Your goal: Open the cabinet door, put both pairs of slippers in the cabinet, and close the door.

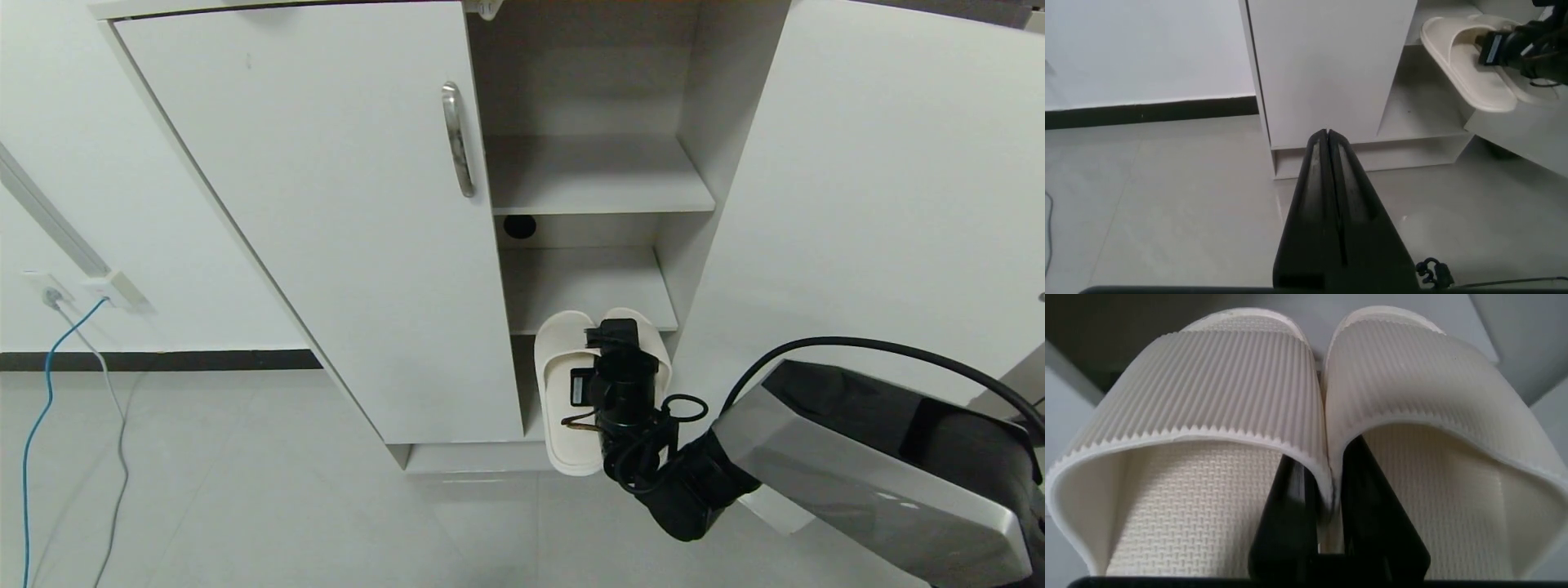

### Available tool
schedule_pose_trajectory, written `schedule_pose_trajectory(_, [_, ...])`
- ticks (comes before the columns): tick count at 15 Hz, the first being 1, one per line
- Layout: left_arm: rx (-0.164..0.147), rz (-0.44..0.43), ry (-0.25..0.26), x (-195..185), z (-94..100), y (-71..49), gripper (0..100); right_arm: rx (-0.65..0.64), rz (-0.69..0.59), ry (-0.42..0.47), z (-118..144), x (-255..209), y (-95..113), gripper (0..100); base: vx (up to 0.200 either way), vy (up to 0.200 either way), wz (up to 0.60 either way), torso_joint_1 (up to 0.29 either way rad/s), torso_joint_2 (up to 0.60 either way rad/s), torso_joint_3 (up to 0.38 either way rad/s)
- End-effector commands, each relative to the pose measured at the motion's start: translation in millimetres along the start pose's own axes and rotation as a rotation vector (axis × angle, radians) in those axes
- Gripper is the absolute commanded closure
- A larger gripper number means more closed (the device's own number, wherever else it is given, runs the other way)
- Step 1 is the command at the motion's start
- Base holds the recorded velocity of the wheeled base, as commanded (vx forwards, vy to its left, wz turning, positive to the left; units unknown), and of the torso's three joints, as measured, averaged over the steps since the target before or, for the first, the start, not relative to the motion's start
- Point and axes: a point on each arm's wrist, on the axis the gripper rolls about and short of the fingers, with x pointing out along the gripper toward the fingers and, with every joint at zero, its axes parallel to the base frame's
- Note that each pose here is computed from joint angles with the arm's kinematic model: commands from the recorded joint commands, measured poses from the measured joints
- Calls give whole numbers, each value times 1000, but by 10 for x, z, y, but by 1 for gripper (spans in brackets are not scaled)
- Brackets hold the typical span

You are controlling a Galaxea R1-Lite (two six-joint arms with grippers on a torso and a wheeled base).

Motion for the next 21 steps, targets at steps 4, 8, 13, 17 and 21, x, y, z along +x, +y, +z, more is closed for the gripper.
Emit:
schedule_pose_trajectory(4, [1, 0, 1, 1, 0, 0, 100, -11, -2, -2, 6, 1, -11, 100, 0, 0, 0, 0, 0, 0])
schedule_pose_trajectory(8, [0, 0, 1, 1, 0, 0, 100, -21, -3, -3, 11, -1, -12, 100, 150, 0, 0, 1, -1, 1])
schedule_pose_trajectory(13, [0, 0, 1, 1, 0, 0, 100, -16, 0, -10, 53, -16, -2, 100, 200, 0, 0, -2, 0, 1])
schedule_pose_trajectory(17, [0, 0, 1, 1, 0, 0, 100, -33, 7, 2, 17, -21, 1, 100, 100, 0, 0, 4, 1, 1])
schedule_pose_trajectory(21, [0, 0, 1, 1, 0, 0, 100, -61, 10, 28, 131, 157, 25, 100, 0, 0, 0, 0, 0, 0])
